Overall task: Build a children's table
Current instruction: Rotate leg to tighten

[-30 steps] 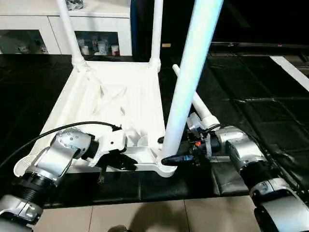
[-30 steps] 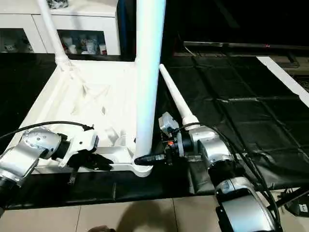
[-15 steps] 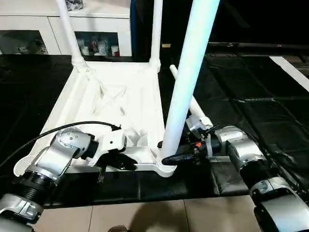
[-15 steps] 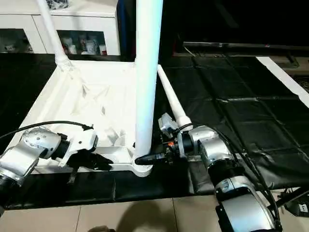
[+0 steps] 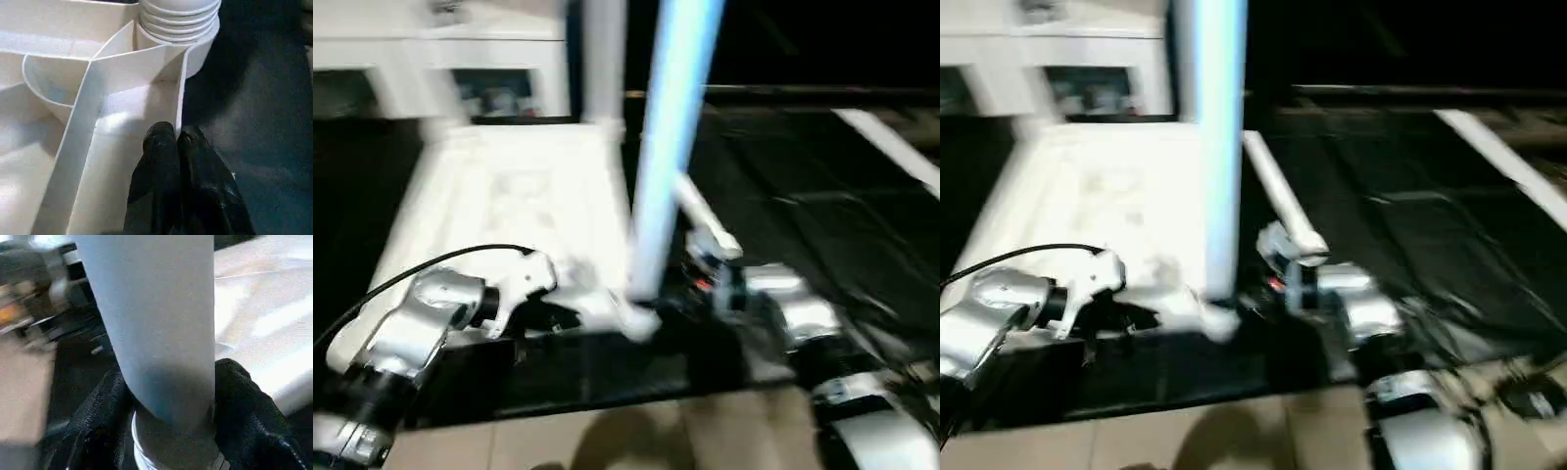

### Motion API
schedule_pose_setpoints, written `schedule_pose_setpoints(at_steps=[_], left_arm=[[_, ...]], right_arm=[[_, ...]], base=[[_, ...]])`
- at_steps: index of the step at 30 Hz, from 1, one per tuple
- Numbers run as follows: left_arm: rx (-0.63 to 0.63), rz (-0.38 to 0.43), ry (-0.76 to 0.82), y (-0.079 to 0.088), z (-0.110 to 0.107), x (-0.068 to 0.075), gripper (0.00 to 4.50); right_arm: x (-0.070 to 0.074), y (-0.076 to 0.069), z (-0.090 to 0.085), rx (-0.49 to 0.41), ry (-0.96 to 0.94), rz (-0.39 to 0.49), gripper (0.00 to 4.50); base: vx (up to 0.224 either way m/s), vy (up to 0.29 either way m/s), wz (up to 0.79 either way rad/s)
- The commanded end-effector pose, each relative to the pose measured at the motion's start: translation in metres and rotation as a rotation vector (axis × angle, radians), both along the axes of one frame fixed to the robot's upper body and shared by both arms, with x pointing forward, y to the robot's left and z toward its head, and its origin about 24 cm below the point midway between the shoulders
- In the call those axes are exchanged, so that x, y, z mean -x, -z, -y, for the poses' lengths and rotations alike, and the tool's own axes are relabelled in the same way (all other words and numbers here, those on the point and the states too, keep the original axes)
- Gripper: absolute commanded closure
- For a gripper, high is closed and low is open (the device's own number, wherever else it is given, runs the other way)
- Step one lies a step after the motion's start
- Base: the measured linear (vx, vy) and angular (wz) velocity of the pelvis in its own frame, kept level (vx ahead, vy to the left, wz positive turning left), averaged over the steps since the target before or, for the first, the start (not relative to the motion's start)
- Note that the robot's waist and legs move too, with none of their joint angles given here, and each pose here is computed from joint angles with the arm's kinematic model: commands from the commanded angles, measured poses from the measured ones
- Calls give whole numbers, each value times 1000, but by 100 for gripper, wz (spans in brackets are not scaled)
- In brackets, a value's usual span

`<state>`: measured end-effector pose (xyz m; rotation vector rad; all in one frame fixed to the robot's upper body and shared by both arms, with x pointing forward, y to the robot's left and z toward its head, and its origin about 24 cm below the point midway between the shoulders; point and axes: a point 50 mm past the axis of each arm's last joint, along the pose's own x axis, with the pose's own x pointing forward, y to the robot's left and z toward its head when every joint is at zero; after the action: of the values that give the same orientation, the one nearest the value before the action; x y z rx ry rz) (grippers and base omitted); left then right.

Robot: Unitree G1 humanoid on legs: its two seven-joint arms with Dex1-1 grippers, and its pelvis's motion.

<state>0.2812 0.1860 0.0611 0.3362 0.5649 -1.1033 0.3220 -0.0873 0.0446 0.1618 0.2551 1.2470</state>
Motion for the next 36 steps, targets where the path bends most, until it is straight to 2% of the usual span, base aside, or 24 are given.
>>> schedule_pose_setpoints(at_steps=[1,4,5,8,9,10,12,13,15,19,20,26,29,30,31,32,34,35,36], left_arm=[[46,-4,-54,1,18,2,450],[65,9,-123,1,29,-1,450],[86,22,-170,0,41,-6,450],[104,46,-222,-2,55,-13,450],[106,68,-235,-4,66,-20,450],[106,68,-235,-4,66,-20,450],[93,84,-220,-5,73,-23,450],[89,82,-222,-5,73,-24,450],[72,85,-218,-5,71,-24,450],[45,71,-214,-2,64,-23,450],[40,68,-214,-1,63,-22,450],[-2,62,-163,3,48,-20,450],[-22,69,-94,4,39,-17,450],[-42,69,-51,5,34,-16,450],[-44,69,-47,5,33,-15,450],[-58,58,2,6,27,-13,450],[-60,57,25,6,25,-12,450],[-64,35,65,6,20,-10,450],[-65,39,94,6,20,-9,450]], right_arm=[[-1,20,-15,0,167,-157,237],[-7,24,-25,-1,294,-200,238],[-12,26,-31,17,411,-235,238],[-16,27,-37,29,507,-277,238],[-18,27,-42,66,525,-259,238],[-18,27,-42,66,525,-259,238],[-17,26,-46,128,495,-191,238],[-16,26,-47,121,481,-193,238],[-15,27,-47,116,475,-196,169],[-16,26,-44,111,469,-172,158],[-16,26,-44,113,471,-163,138],[-18,23,-26,102,434,-87,82],[-14,19,-11,84,319,-20,65],[-11,15,-1,50,247,-2,52],[-11,14,0,47,240,0,43],[-7,8,13,17,146,20,38],[-6,6,17,11,115,24,23],[-4,0,27,5,44,38,23],[-3,-2,30,5,20,41,12]], base=[[0,0,0],[0,0,0],[0,0,0],[0,0,0],[0,0,0],[0,0,0],[0,0,0],[0,0,0],[0,0,0],[0,0,0],[0,0,0],[0,0,0],[0,0,0],[0,0,0],[0,0,0],[0,0,0],[0,0,0],[0,0,0],[0,0,0]])
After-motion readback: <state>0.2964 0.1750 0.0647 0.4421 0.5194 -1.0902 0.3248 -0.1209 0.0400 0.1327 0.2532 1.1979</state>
